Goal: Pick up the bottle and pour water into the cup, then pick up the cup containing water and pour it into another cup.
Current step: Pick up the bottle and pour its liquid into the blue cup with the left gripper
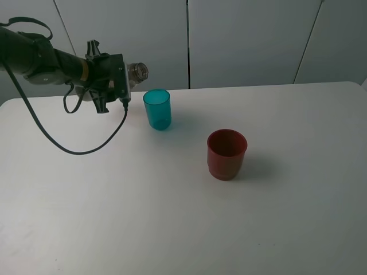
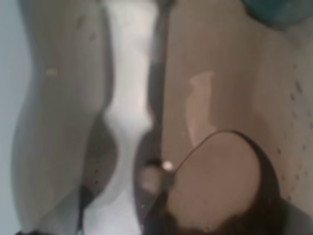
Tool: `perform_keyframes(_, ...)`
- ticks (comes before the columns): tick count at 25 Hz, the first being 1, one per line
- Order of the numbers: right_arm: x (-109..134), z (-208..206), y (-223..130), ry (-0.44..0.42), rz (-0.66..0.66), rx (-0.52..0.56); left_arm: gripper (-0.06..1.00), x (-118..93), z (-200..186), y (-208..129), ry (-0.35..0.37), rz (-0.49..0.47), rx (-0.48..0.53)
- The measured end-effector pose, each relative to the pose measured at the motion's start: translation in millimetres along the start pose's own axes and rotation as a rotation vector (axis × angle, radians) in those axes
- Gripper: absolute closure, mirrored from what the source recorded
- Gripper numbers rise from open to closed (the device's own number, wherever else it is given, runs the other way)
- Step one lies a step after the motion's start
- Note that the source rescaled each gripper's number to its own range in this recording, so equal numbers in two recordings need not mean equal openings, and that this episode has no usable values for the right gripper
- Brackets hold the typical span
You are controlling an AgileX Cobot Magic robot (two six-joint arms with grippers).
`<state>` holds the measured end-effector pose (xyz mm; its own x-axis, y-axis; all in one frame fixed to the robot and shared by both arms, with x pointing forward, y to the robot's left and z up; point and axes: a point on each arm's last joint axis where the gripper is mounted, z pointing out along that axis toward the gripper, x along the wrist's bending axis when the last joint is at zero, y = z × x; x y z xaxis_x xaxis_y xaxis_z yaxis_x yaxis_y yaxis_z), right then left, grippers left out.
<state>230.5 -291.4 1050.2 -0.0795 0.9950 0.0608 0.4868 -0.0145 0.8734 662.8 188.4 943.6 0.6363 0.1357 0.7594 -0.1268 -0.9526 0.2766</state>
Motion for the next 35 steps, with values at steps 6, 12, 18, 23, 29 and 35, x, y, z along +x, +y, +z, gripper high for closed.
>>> perform_keyframes(6, 0.0, 0.0, 0.0, 0.000, 0.000, 0.000, 0.91, 5.2, 10.4, 6.9, 0.010, 0.038, 0.008)
perform_keyframes(12, 0.0, 0.0, 0.0, 0.000, 0.000, 0.000, 0.91, 7.4, 14.6, 6.3, 0.011, 0.126, 0.027)
perform_keyframes(18, 0.0, 0.0, 0.0, 0.000, 0.000, 0.000, 0.91, 7.2, 14.5, 4.8, 0.002, 0.198, 0.053)
perform_keyframes(23, 0.0, 0.0, 0.0, 0.000, 0.000, 0.000, 0.91, 7.1, 14.5, 4.3, 0.000, 0.223, 0.059)
perform_keyframes(29, 0.0, 0.0, 0.0, 0.000, 0.000, 0.000, 0.91, 7.2, 14.5, 5.0, 0.000, 0.257, 0.052)
perform_keyframes(35, 0.0, 0.0, 0.0, 0.000, 0.000, 0.000, 0.91, 7.5, 14.6, 7.9, 0.007, 0.265, 0.022)
